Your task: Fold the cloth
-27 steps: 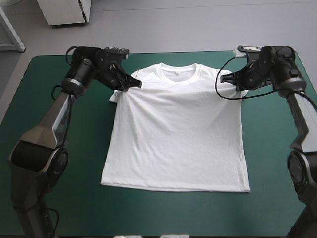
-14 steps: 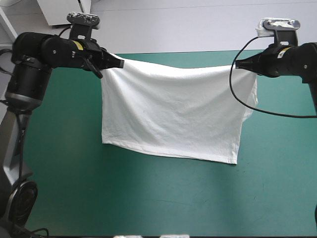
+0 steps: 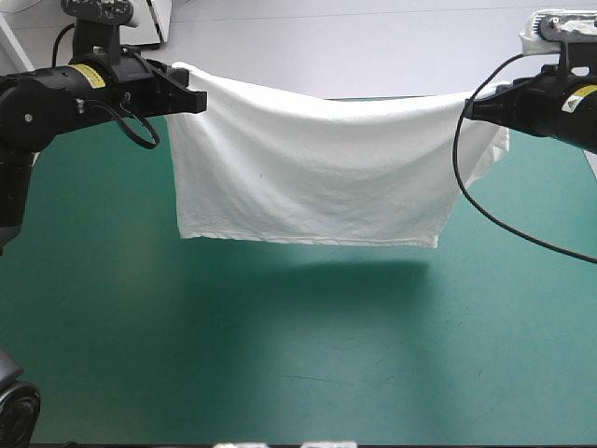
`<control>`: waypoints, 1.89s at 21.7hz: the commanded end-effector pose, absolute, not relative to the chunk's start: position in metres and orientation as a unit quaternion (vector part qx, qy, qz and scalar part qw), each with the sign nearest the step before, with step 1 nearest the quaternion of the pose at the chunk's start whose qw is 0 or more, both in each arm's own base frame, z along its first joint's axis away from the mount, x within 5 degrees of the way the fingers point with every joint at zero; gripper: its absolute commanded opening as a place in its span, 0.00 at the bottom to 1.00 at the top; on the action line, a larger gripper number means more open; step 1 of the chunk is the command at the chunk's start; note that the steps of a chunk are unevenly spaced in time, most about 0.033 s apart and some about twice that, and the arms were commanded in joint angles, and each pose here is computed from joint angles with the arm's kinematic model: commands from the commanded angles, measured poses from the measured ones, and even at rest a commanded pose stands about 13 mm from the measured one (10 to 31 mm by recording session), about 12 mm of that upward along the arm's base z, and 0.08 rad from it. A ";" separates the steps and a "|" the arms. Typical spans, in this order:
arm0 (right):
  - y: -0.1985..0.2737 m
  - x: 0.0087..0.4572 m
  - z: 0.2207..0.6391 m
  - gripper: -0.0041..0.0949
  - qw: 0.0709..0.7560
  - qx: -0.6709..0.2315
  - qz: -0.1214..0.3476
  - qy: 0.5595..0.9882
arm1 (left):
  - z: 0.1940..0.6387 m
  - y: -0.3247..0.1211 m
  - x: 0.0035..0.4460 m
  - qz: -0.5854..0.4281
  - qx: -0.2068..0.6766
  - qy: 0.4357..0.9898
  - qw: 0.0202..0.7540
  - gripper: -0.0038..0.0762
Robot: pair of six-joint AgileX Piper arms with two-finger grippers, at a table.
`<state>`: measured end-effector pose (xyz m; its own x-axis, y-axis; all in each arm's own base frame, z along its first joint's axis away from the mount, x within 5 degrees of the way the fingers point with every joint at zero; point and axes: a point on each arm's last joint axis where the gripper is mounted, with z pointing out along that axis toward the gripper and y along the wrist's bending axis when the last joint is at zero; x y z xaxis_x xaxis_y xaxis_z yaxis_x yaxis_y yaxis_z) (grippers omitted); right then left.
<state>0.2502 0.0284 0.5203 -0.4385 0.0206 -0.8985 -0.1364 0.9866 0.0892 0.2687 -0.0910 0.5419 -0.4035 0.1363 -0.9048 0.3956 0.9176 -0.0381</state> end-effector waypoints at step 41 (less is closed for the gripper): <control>0.041 0.326 0.260 0.02 0.286 -0.037 0.090 0.953 | 0.270 -0.105 0.315 -0.099 0.100 0.927 0.347 0.04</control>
